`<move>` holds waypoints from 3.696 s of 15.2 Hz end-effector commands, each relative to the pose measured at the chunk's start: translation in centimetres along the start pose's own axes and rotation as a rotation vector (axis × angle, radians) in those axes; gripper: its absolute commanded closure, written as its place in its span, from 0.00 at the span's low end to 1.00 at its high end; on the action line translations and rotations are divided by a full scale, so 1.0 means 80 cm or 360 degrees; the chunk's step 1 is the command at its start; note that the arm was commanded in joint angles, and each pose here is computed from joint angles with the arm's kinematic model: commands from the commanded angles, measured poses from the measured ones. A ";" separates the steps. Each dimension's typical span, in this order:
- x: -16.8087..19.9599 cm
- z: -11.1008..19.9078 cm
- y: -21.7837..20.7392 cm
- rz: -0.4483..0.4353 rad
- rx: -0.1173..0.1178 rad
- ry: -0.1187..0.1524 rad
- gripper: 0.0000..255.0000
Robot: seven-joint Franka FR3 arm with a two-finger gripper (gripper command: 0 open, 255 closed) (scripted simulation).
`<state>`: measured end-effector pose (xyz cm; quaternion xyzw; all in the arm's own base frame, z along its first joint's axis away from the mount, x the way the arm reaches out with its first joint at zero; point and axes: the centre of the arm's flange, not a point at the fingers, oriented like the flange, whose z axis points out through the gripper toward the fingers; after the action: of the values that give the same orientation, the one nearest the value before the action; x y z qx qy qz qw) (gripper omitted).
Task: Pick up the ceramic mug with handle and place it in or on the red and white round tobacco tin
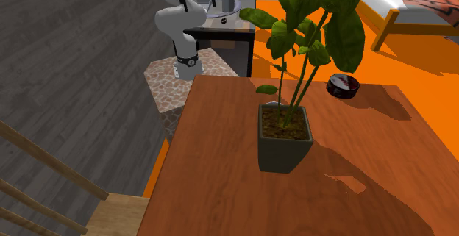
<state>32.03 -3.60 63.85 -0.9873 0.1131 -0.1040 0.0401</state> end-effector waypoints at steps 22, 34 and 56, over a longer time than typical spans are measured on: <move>0.204 0.270 -0.107 -0.0049 -0.0035 -0.0102 0.00; 0.289 0.412 -0.156 -0.0071 -0.0051 -0.0148 0.00; 0.286 0.448 -0.154 -0.0071 -0.0051 -0.0148 1.00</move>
<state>64.17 5.10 34.64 -0.9939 0.0906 -0.0568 0.0272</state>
